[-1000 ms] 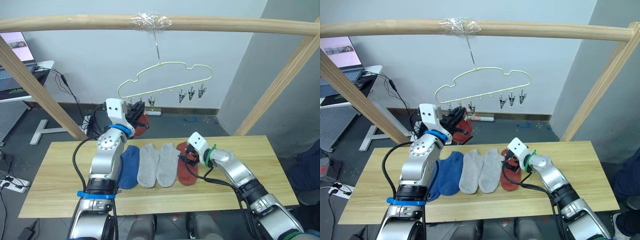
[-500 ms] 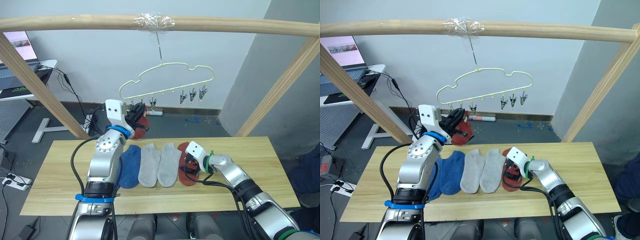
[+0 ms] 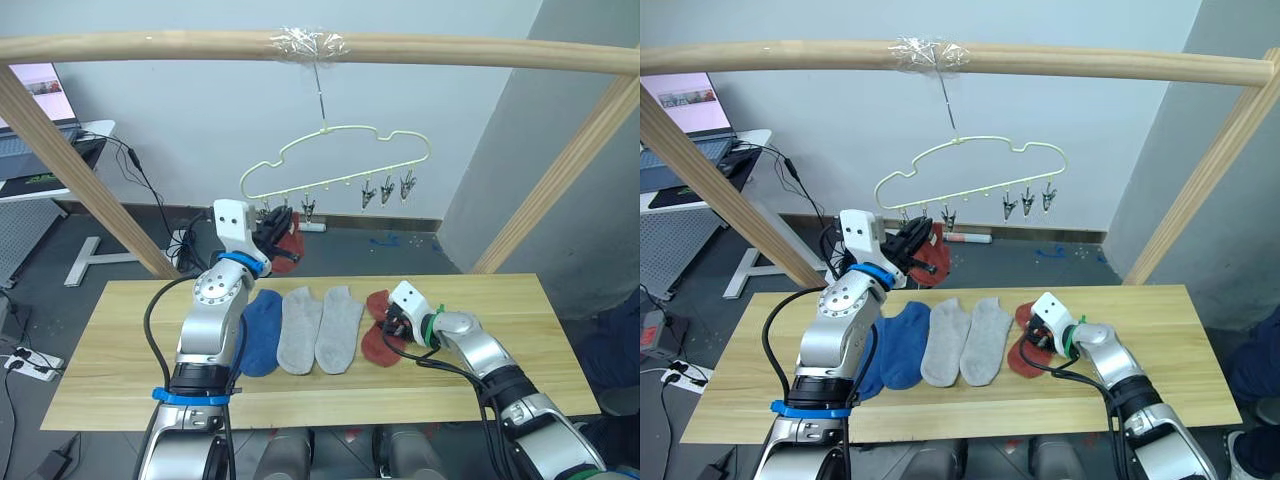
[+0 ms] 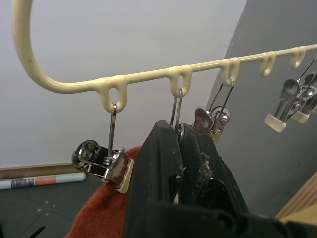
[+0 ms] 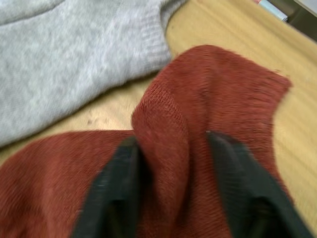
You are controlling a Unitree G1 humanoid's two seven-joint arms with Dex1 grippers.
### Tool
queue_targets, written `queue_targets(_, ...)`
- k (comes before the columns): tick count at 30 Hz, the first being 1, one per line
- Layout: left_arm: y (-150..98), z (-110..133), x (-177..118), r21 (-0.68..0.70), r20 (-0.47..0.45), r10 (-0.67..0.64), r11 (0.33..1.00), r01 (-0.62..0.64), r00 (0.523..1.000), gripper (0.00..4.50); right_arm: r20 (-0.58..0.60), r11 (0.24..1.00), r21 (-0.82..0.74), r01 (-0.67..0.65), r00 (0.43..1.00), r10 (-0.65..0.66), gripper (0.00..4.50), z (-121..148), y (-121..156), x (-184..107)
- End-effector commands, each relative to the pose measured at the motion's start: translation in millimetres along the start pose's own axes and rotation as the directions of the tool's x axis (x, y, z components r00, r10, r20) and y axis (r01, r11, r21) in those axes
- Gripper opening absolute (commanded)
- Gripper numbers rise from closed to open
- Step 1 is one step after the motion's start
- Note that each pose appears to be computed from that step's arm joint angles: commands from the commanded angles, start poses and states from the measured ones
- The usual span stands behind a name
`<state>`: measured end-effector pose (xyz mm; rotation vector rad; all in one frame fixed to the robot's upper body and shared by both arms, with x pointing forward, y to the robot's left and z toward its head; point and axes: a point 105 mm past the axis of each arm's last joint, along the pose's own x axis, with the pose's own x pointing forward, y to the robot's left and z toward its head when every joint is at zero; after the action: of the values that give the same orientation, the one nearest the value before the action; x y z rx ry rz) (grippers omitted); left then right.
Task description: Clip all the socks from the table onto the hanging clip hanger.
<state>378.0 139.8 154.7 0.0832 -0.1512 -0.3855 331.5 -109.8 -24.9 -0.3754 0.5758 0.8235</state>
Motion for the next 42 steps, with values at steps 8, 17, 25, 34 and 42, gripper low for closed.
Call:
queue_targets(8,2,-10,-5,-0.372,-0.102,-0.090,0.927,0.046,0.991,0.00,0.159,0.979,-0.194,0.063,0.987,-0.032,0.07,37,7,-40)
queue_targets(17,0,8,-8,-0.837,-0.053,-0.141,0.547,0.033,0.989,0.00,0.484,0.925,-0.325,0.195,0.875,-0.014,0.07,127,50,-61)
queue_targets(25,-7,14,-11,-0.851,-0.048,-0.186,0.521,0.057,0.981,0.00,0.608,0.909,-0.309,0.280,0.793,-0.038,0.07,170,58,-62)
queue_targets(34,-7,14,-13,-0.851,-0.047,-0.184,0.522,0.057,0.982,0.00,0.657,0.890,-0.311,0.332,0.752,-0.051,0.07,183,56,-74)
queue_targets(42,-10,16,-11,-0.854,-0.035,-0.192,0.516,0.070,0.981,0.00,0.677,0.891,-0.303,0.339,0.735,-0.050,0.07,190,61,-73)
